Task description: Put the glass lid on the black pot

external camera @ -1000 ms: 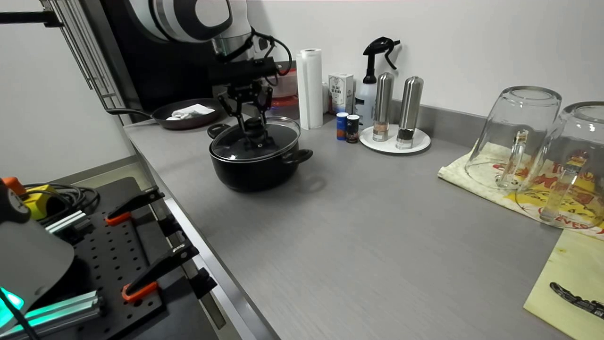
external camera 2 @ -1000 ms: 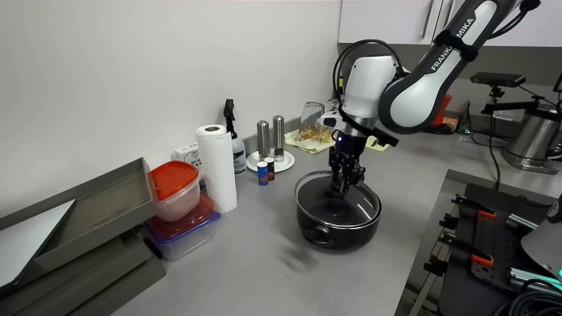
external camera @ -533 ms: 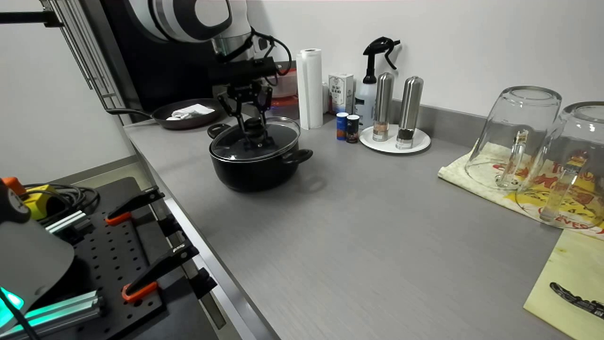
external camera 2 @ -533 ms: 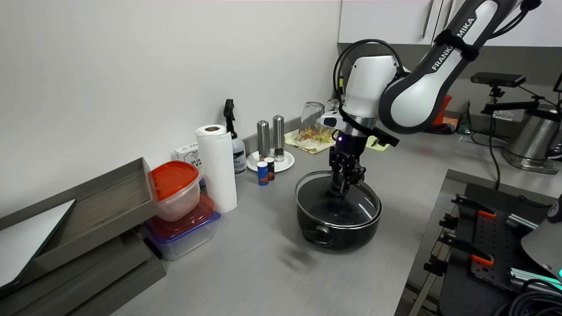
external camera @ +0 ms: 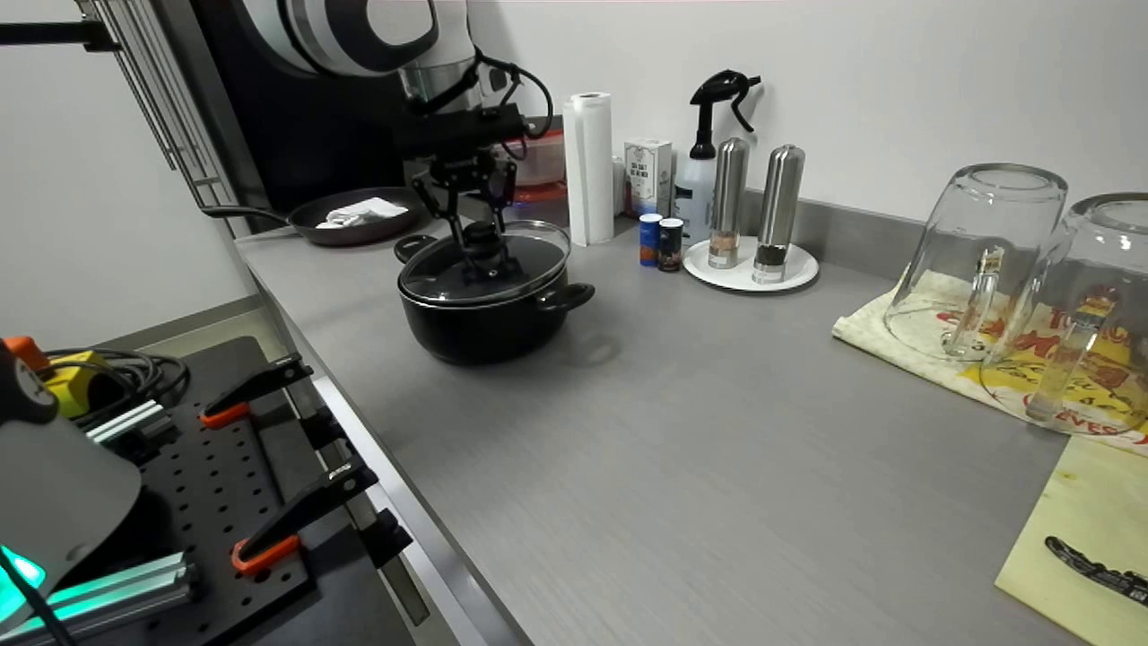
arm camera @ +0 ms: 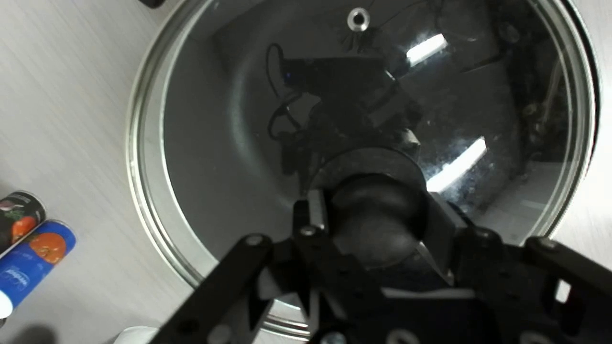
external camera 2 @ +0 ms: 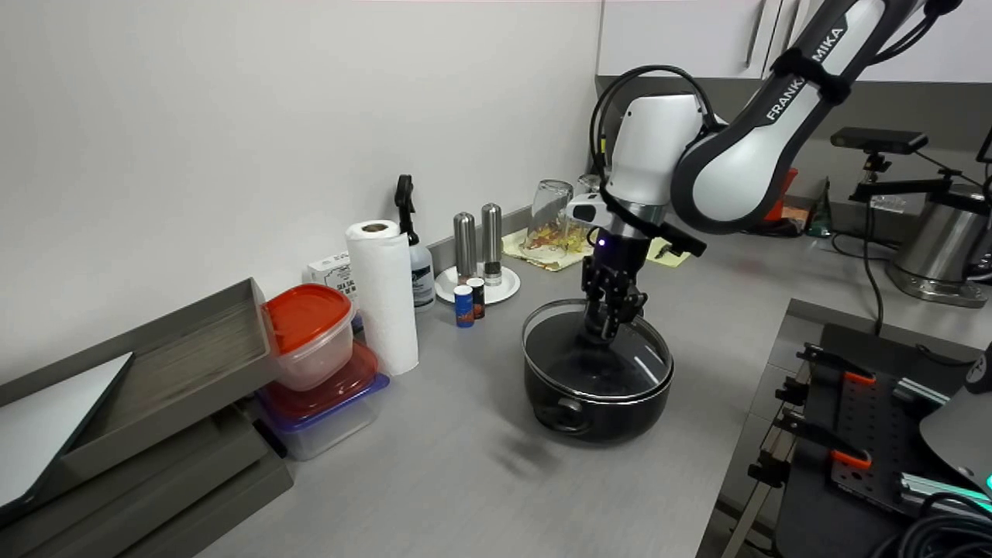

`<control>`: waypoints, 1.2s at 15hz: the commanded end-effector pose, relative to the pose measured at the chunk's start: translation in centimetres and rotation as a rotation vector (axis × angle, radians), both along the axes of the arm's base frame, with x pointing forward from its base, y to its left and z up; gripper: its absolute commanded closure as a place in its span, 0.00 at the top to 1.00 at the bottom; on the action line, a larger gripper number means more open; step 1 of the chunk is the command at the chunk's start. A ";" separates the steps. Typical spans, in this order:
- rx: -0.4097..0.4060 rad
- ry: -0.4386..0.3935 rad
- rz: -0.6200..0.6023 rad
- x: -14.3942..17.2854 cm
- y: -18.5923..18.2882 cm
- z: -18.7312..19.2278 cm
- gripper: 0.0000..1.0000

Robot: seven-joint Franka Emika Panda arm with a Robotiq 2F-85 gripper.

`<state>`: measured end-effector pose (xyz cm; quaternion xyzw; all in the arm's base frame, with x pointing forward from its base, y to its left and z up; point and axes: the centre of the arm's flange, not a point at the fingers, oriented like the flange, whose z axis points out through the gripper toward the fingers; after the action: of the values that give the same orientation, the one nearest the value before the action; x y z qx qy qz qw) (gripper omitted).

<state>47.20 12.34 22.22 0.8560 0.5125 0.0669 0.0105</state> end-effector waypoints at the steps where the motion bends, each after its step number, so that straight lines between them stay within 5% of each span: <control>1: -0.001 -0.005 0.012 -0.7 -0.2 1.2 0.26; 12: -0.014 0.015 0.002 -1.4 -0.5 0.7 0.26; 13: -0.016 0.017 0.001 -1.4 -0.5 0.7 0.75; 18: -0.018 0.013 -0.003 -1.5 -0.7 0.9 0.99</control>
<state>46.41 11.98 21.91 0.8572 0.5116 0.0590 0.0099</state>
